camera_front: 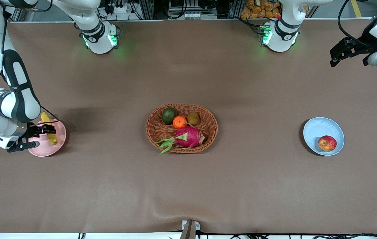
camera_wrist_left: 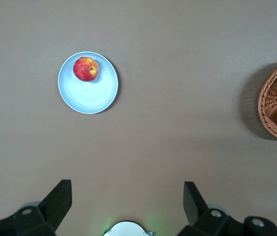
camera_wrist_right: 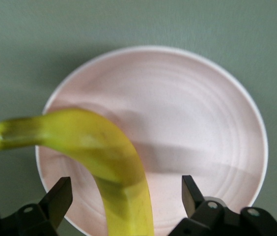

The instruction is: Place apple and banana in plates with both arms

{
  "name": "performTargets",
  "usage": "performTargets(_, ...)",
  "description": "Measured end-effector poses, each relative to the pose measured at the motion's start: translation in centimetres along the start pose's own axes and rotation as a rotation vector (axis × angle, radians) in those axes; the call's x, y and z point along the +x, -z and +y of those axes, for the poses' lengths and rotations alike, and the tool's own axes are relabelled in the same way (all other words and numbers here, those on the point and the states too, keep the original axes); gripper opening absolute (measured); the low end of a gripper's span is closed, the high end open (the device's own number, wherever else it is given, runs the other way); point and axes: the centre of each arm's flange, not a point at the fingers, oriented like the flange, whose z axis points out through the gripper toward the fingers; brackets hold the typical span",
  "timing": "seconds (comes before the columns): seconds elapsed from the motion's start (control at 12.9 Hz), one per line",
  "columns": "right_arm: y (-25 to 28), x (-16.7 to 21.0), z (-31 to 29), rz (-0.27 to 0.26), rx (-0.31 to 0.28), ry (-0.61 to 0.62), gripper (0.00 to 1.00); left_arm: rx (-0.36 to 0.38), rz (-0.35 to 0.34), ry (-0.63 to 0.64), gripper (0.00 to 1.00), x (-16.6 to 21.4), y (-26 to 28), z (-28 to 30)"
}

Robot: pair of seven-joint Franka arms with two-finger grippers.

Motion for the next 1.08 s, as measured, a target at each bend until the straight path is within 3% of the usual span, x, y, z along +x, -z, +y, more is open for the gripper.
performTargets(0.39, 9.4, 3.4, -2.7, -0.079, 0.082, 0.033, 1.0, 0.0, 0.0, -0.002, 1.0, 0.0, 0.0, 0.1)
performTargets(0.54, 14.1, 4.5, -5.3, -0.095, 0.135, -0.043, 1.0, 0.0, 0.0, -0.003, 1.0, 0.0, 0.0, 0.2)
performTargets(1.08, 26.0, 6.5, -19.8, -0.107, 0.132, -0.393, 1.0, 0.0, -0.001, -0.002, 1.0, 0.0, 0.0, 0.1)
